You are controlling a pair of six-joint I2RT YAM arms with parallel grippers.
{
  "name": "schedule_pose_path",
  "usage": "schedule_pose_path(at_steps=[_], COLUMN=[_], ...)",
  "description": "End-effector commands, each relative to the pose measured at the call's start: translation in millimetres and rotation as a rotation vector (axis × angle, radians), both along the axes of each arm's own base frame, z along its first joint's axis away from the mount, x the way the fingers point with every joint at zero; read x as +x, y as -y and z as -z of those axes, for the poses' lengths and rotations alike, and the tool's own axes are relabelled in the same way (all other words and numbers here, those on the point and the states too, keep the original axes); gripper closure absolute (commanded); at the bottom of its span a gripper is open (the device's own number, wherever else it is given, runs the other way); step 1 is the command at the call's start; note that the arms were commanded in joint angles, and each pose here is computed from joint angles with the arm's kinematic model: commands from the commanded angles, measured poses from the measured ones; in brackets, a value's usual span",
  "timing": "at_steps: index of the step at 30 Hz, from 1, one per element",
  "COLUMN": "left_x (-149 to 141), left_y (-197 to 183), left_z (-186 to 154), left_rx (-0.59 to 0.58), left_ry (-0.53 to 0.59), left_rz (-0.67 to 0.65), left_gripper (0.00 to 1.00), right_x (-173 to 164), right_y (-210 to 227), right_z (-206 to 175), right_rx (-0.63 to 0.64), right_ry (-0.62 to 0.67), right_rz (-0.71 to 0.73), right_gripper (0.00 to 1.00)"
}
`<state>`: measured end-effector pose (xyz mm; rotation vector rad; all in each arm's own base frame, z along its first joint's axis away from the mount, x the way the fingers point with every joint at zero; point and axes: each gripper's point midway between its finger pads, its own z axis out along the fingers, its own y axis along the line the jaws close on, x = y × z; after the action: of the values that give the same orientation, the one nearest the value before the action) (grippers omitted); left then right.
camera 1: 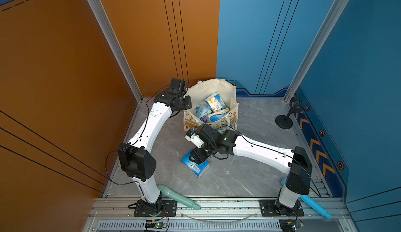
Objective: Put tissues into the canvas bag
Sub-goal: Pick up the pack of facial tissues from the center of the board.
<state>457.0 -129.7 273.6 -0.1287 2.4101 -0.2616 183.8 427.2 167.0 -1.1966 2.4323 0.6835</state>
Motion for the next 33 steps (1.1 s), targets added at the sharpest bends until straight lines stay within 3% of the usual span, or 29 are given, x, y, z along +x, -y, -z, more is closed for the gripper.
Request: schedule_pose_path(at_steps=[1,8,15,22,33], left_x=[0.2,-1.4,-3.7,-6.6,-8.3], left_y=[-7.5,-8.0,-8.5,-13.9,-16.2], left_z=[-17.7,-19.4,-19.8,-20.7,-20.7], left_rx=[0.004,0.002,0.004,0.010,0.007], left_ry=[0.044,0.047,0.047,0.049,0.048], left_rz=[0.001,0.000,0.002,-0.006,-0.007], left_gripper=[1.00,1.00,1.00,1.00,1.00], right_x=[-13.6,-32.2,-22.1,-10.1,11.5], right_y=[13.0,9.3,-4.6,-0.4,18.1], right_z=[33.1,61.2,82.3,116.3,134.6], right_rx=[-0.187,-0.324,-0.396,-0.456,-0.392], right_ry=[0.106,0.245,0.315,0.234,-0.024], right_rz=[-0.075,-0.184,-0.189,-0.157,-0.064], right_gripper=[0.21,0.03,0.00,0.00,0.04])
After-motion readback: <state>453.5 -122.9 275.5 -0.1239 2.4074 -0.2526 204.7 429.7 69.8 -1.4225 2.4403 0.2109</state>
